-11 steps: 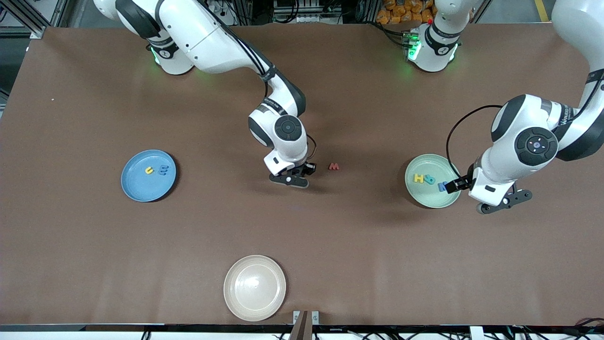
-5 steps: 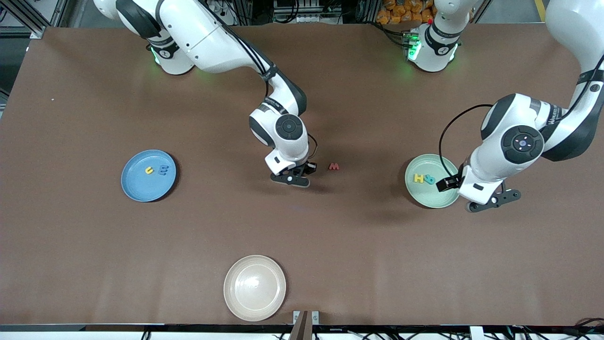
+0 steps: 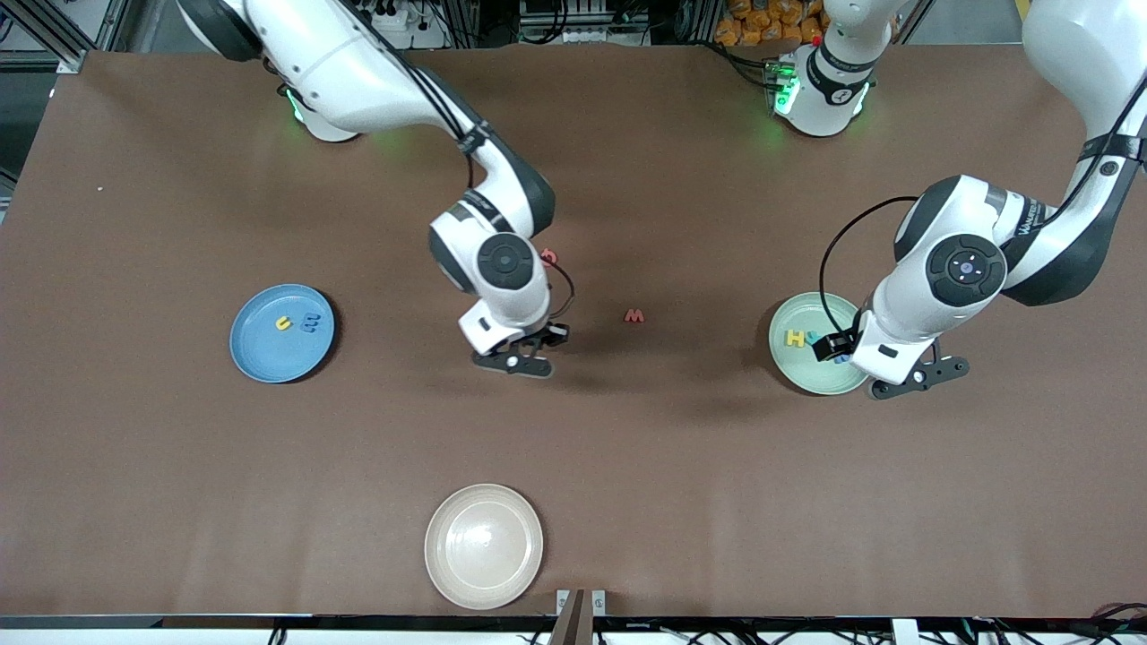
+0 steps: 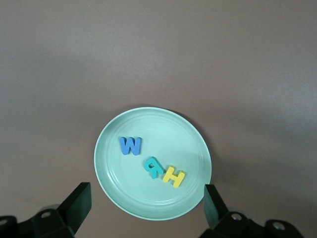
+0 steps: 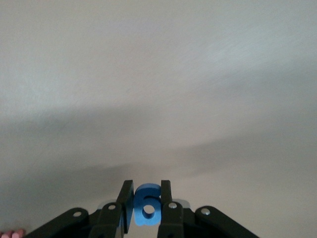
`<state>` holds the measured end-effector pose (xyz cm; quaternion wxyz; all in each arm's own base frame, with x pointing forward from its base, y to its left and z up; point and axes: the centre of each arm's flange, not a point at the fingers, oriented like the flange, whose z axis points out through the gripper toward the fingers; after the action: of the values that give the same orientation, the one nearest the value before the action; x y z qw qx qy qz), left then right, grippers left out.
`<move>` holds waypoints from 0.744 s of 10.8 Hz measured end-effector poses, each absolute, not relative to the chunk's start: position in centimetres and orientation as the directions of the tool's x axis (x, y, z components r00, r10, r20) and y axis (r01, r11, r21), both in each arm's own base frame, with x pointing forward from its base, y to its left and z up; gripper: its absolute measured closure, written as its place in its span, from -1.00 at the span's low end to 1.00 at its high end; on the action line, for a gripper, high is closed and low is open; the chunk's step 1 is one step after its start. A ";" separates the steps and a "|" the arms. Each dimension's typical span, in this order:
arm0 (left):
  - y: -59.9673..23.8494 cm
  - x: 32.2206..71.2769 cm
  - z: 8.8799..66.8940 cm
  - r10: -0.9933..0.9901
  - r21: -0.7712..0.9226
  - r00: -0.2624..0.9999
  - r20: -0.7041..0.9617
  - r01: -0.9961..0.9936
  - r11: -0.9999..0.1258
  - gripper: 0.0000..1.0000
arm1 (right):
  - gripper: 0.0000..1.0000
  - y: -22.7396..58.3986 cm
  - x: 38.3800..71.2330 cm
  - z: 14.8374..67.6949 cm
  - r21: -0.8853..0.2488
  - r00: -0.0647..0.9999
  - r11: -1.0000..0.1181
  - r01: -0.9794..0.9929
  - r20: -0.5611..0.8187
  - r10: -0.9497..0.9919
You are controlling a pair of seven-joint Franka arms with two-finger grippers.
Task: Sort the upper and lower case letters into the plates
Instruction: 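Carry the 6 to the blue plate while the left gripper reaches the pink Q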
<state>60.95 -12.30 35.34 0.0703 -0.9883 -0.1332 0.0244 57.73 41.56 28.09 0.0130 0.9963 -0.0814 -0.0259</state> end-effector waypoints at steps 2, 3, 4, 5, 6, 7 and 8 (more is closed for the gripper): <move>-13.5 60.7 35.1 0.247 -0.140 0.968 -0.034 0.240 -0.961 -1.00 | 0.48 36.1 59.6 32.7 0.063 0.989 -0.993 -0.096 -0.108 -0.102; -15.3 60.4 34.9 0.239 -0.134 0.971 -0.032 0.232 -0.963 -1.00 | 0.48 32.8 60.6 34.7 0.066 0.988 -0.996 -0.060 -0.138 -0.068; -17.9 59.8 34.9 0.251 -0.127 0.968 -0.021 0.246 -0.961 -1.00 | 0.48 29.2 61.4 36.1 0.069 0.985 -0.997 -0.025 -0.169 -0.036; -21.0 58.9 35.1 0.261 -0.121 0.965 -0.009 0.258 -0.959 -1.00 | 0.48 25.8 62.1 36.8 0.070 0.980 -0.998 0.003 -0.201 -0.011; -24.5 57.8 35.5 0.259 -0.115 0.966 0.003 0.258 -0.959 -1.00 | 0.48 22.2 62.8 37.1 0.066 0.972 -0.997 0.031 -0.233 0.015; -27.7 56.6 35.9 0.249 -0.108 0.968 0.015 0.250 -0.962 -1.00 | 0.48 18.6 63.5 36.8 0.056 0.965 -0.997 0.054 -0.261 0.038; -30.7 55.3 36.5 0.234 -0.099 0.972 0.027 0.236 -0.967 -1.00 | 0.48 14.9 64.0 36.0 0.047 0.956 -0.996 0.073 -0.286 0.057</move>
<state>55.29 -30.69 36.46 0.0507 -0.9916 -0.1184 -0.0073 64.04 14.88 36.00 0.0283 0.9887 0.0327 -0.1439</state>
